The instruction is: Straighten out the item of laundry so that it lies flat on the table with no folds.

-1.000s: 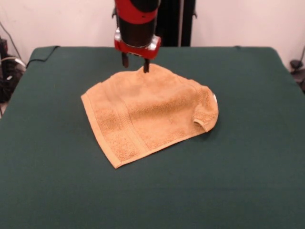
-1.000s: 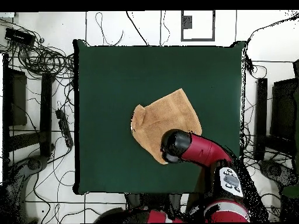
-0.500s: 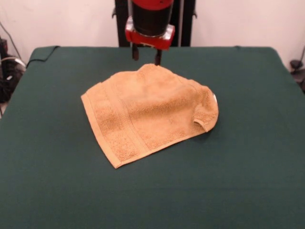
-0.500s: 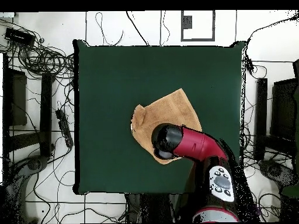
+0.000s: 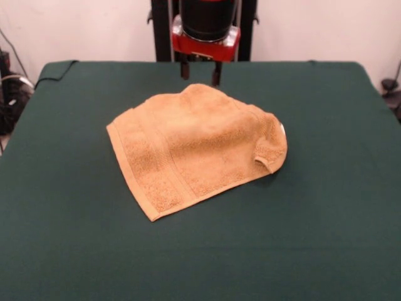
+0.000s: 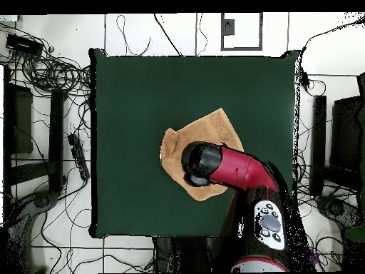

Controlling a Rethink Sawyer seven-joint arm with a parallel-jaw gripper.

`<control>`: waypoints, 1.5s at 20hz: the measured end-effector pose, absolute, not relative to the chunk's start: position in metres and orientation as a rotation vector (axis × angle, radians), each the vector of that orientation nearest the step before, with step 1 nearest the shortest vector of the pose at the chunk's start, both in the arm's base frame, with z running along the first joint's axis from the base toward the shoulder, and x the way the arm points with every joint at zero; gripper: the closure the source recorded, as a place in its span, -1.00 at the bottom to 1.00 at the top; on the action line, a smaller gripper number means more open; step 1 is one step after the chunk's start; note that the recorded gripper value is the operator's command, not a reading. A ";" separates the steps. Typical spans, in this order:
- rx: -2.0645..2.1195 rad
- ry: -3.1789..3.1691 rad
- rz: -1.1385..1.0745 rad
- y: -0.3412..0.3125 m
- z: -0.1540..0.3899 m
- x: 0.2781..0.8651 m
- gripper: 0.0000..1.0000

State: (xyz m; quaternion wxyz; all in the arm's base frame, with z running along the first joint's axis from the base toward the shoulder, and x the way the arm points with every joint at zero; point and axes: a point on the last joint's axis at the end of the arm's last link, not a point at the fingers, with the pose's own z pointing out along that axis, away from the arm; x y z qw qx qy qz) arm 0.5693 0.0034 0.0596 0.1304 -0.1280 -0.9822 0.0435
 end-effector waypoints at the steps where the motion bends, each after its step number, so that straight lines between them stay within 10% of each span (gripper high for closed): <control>1: -0.389 -2.852 0.120 0.001 0.060 0.570 -1.00; 30: -0.490 -2.809 0.122 0.054 0.048 0.563 -1.00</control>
